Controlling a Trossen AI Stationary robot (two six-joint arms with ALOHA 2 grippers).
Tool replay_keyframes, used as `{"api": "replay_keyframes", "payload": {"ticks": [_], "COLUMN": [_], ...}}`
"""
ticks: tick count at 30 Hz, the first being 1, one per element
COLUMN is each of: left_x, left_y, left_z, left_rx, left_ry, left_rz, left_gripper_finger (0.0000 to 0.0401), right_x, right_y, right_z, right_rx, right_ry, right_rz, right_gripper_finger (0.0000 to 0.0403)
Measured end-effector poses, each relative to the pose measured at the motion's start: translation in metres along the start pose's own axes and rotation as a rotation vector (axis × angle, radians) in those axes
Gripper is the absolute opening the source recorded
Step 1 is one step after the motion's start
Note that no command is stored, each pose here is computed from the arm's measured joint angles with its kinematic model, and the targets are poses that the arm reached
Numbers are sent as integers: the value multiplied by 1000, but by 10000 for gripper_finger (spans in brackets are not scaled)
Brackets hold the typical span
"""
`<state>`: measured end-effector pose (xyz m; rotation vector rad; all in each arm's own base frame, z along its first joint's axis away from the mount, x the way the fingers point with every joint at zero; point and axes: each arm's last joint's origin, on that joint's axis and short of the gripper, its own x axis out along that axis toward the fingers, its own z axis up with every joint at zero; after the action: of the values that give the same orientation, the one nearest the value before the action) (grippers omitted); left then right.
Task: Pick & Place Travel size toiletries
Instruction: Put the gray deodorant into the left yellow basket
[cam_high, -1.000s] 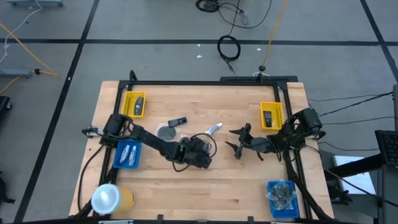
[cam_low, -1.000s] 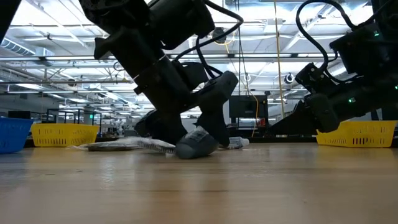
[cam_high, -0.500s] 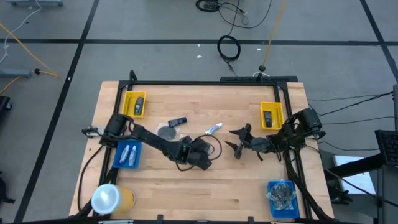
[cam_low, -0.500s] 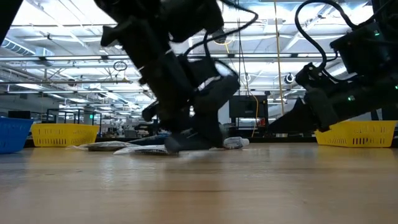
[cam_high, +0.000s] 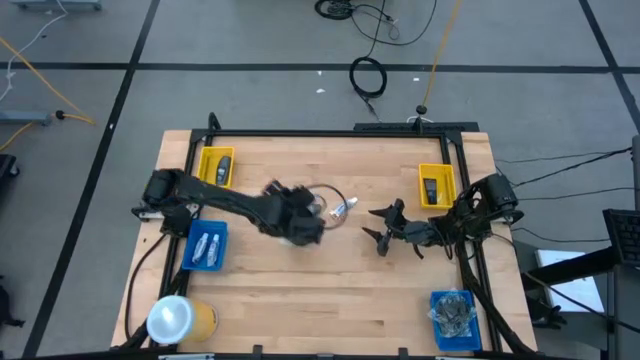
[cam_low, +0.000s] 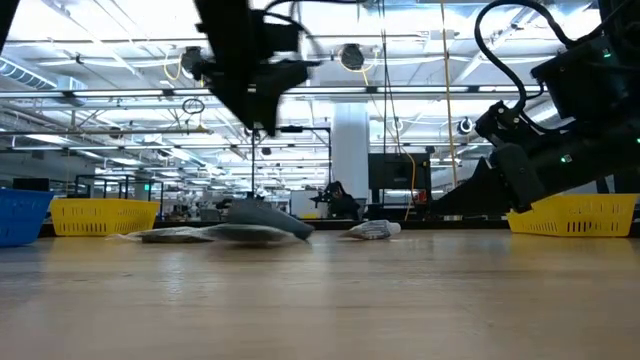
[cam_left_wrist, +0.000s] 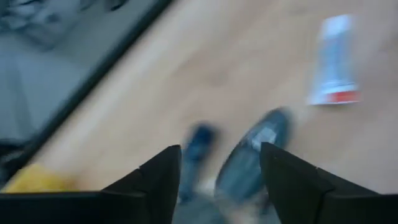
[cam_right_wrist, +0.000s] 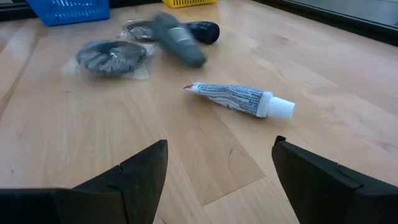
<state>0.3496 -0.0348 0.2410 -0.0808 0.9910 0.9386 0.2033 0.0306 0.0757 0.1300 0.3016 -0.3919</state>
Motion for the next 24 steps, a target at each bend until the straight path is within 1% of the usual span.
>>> {"api": "replay_keyframes", "payload": {"ticks": [2, 5, 7, 9, 11, 12, 15, 20, 22, 24], "left_x": [-1, 3, 11, 20, 33, 41, 66, 98, 106, 113], "left_y": [17, 26, 22, 18, 16, 17, 29, 56, 63, 65], "left_z": [0, 1, -1, -4, -6, -7, -7, -3, -2, -4], "left_rx": [-4, 12, 23, 69, 154, 171, 168, 136, 134, 148], "left_ry": [20, 29, 16, 11, 33, 61, 161, 221, 237, 259], "left_rz": [46, 34, 7, -29, -106, -149, -242, -232, -277, -345], "left_gripper_finger": [197, 175, 164, 158, 161, 167, 203, 294, 331, 359], "right_x": [0, 0, 0, 0, 0, 0, 0, 0, 0, 0], "right_y": [0, 0, 0, 0, 0, -1, -1, -1, -1, -1], "right_z": [0, 0, -1, -1, -2, -3, -3, -3, -3, -3], "right_rx": [-2, -3, -7, -11, -14, -15, -6, -5, -5, -5], "right_ry": [0, 1, 6, 13, 19, 24, 28, 31, 31, 31], "right_rz": [1, 1, -1, -3, -5, -6, -7, -8, -8, -8], "right_gripper_finger": [279, 279, 279, 279, 279, 279, 279, 279, 279, 279]}}
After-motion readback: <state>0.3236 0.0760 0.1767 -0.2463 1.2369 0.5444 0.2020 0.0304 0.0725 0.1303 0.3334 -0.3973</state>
